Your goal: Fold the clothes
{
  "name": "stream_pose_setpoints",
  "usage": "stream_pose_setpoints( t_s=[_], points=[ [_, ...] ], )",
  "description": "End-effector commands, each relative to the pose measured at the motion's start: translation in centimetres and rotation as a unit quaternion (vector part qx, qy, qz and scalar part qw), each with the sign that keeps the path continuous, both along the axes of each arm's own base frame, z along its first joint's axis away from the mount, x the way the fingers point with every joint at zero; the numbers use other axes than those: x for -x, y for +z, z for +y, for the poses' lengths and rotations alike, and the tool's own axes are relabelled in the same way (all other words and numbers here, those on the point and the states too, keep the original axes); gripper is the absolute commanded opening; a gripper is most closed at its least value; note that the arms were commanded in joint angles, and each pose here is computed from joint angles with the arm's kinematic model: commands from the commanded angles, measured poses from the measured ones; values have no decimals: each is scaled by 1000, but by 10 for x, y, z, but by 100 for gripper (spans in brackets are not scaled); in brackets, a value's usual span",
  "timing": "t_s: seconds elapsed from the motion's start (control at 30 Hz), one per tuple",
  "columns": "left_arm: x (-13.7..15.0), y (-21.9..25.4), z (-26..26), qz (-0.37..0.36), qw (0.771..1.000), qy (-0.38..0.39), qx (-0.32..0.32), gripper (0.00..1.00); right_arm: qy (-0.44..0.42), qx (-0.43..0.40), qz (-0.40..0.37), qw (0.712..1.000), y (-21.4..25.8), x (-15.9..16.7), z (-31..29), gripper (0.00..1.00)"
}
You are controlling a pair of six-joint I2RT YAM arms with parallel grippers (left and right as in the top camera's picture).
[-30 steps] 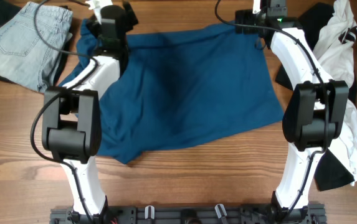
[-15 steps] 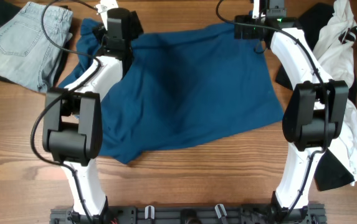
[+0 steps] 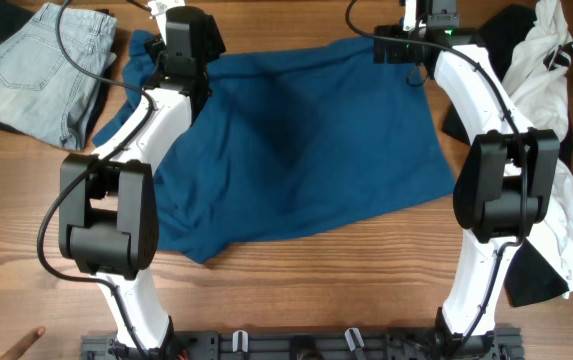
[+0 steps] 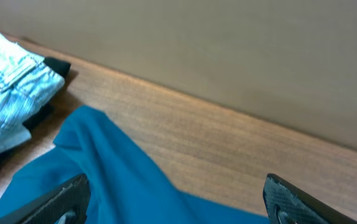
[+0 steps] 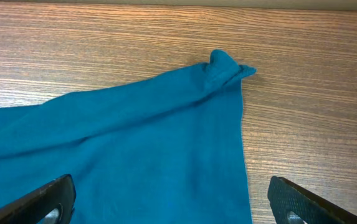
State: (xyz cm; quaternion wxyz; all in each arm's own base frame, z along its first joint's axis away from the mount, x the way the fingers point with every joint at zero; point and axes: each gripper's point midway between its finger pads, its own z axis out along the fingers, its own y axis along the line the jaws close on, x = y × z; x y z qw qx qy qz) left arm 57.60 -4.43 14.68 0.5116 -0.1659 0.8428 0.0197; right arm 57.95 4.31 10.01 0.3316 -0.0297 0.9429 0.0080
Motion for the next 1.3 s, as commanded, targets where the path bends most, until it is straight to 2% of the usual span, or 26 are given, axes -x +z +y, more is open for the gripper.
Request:
stream_pose_setpoints(
  t_s=[0.0,0.23,0.47,0.73,0.8,0.87,0.9,1.0,1.1,1.2,1.27],
  points=[
    [1,11,-6,-6,1000,-8,7,89,0,-14,4,1000,-2,-1,3,100],
    [3,19,-19,-12,1000,-20,8,93,0,-16,-17,1000,28,1,3,100],
    [15,58,-41,-37,998,-42,13,87,1,-18,-50,999,81,13,2,100],
    [62,103,-46,-12,998,-58,7,77,11,-10,-65,998,132,43,0,100],
    [78,113,-44,-1,998,-60,6,61,11,-14,-61,998,145,56,0,100],
    [91,120,-41,10,998,-60,4,39,-4,-40,-32,999,147,76,3,100],
    [99,121,-38,20,998,-60,2,31,-11,-61,-7,998,143,89,6,100],
    [112,110,-33,57,997,-57,-5,17,1,-109,81,991,123,125,23,100],
    [125,84,-31,113,992,-55,-9,11,4,-136,172,976,104,162,33,100],
    [139,52,-31,179,982,-63,-15,18,3,-132,214,968,97,182,35,100],
    [146,29,-37,223,972,-78,-9,15,7,-136,230,964,96,190,41,100]
  ],
)
